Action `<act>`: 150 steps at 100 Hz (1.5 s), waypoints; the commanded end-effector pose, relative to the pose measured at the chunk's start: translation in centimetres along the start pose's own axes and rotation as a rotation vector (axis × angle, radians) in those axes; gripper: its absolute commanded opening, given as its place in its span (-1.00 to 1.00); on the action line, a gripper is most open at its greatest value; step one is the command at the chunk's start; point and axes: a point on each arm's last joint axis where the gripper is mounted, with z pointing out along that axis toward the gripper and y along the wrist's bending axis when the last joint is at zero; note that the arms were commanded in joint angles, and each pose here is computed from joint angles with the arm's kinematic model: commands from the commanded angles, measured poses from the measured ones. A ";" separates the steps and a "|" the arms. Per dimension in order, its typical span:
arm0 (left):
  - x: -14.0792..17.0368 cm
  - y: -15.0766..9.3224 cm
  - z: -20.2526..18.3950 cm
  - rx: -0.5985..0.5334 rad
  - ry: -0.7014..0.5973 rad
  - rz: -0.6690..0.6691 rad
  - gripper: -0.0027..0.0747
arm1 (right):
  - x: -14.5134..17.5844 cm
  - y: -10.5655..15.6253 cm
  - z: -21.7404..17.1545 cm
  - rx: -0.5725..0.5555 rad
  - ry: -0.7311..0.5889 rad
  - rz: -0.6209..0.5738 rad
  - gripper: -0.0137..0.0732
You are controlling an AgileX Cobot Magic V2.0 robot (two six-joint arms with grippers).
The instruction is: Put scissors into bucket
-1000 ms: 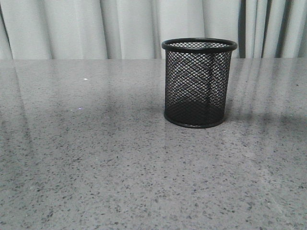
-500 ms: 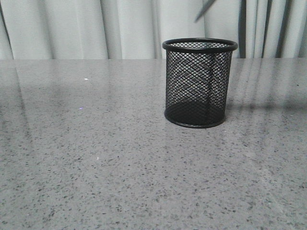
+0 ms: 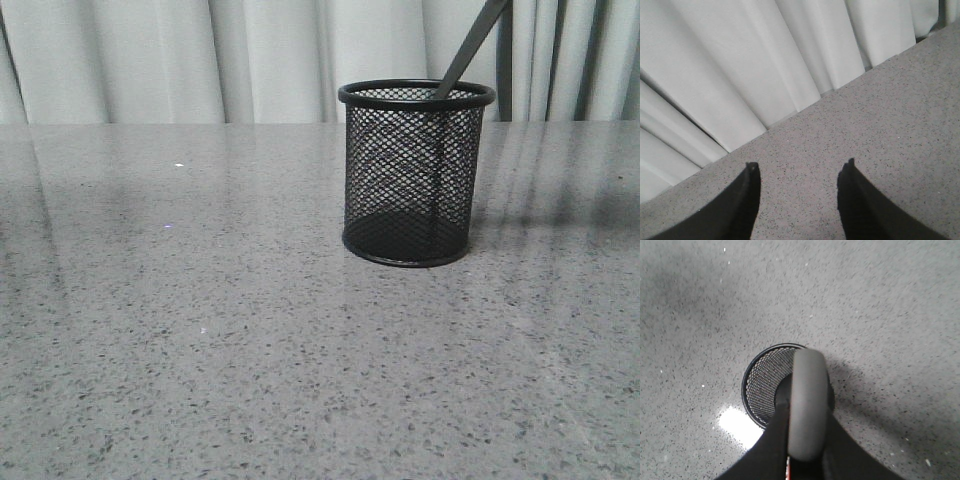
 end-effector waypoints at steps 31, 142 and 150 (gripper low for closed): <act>-1.4 0.1 -1.6 -0.044 -0.115 -0.015 -0.06 | -1.8 0.2 2.7 -0.007 -0.034 -0.025 -0.79; -1.4 0.2 -1.6 -0.052 -0.114 -0.010 -0.06 | -3.5 -0.7 3.6 0.009 -0.009 -0.037 0.15; -1.4 0.2 -1.6 -0.052 -0.114 -0.010 -0.06 | -4.4 -0.4 1.8 0.054 -0.051 -0.066 0.15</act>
